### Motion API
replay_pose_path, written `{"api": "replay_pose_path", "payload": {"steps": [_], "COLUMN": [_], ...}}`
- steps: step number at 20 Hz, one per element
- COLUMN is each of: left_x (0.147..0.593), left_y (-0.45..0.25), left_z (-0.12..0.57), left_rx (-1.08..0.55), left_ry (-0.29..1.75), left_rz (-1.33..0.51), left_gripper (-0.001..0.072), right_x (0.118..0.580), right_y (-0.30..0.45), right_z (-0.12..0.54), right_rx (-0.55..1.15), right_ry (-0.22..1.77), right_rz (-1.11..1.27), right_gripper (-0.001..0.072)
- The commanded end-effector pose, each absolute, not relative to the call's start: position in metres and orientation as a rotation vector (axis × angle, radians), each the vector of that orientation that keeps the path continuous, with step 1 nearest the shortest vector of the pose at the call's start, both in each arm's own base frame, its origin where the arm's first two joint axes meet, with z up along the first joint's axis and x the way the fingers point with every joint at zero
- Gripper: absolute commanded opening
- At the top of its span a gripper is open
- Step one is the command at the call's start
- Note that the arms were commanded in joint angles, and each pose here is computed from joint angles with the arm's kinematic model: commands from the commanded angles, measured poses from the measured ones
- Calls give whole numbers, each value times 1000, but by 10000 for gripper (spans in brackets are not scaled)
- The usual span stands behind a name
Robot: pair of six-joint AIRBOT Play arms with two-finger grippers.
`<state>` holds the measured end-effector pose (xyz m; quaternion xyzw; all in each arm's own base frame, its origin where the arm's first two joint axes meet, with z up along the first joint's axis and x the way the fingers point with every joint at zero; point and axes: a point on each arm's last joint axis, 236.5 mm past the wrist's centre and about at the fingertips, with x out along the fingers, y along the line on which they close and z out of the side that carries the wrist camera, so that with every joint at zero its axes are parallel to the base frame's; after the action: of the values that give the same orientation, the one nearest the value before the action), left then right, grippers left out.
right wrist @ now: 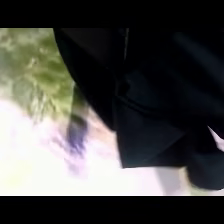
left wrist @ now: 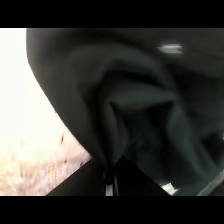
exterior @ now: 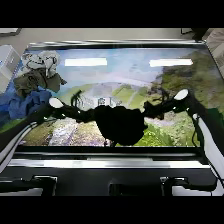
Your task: Fold the clothes and pants, and hang the long-sleeved shirts on hangers.
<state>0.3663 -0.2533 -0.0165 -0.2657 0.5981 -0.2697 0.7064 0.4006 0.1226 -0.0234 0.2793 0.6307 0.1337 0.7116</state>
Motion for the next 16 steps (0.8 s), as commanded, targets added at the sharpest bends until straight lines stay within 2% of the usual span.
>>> {"api": "replay_pose_path", "payload": {"steps": [1, 4, 6, 8, 10, 12, 16], "left_x": [417, 421, 394, 362, 337, 327, 333], "left_y": [-203, -159, -144, -135, -124, -106, -92], "left_z": [108, 274, 356, 407, 423, 413, 310], "left_rx": [-463, -411, -378, -356, -295, -247, -215], "left_ry": [991, 587, 372, 221, 172, 213, 528], "left_rz": [-595, -582, -574, -564, -522, -433, -346], "left_gripper": [29, 30, 30, 30, 31, 30, 30], "right_x": [463, 462, 433, 401, 373, 353, 330], "right_y": [71, 32, 25, 23, 18, 10, 21], "right_z": [119, 279, 347, 383, 398, 389, 280], "right_rx": [325, 213, 182, 169, 146, 129, 169], "right_ry": [1010, 627, 465, 381, 359, 414, 860], "right_rz": [216, 96, 85, 82, 60, 26, 35], "right_gripper": [36, 37, 38, 38, 38, 38, 38]}}
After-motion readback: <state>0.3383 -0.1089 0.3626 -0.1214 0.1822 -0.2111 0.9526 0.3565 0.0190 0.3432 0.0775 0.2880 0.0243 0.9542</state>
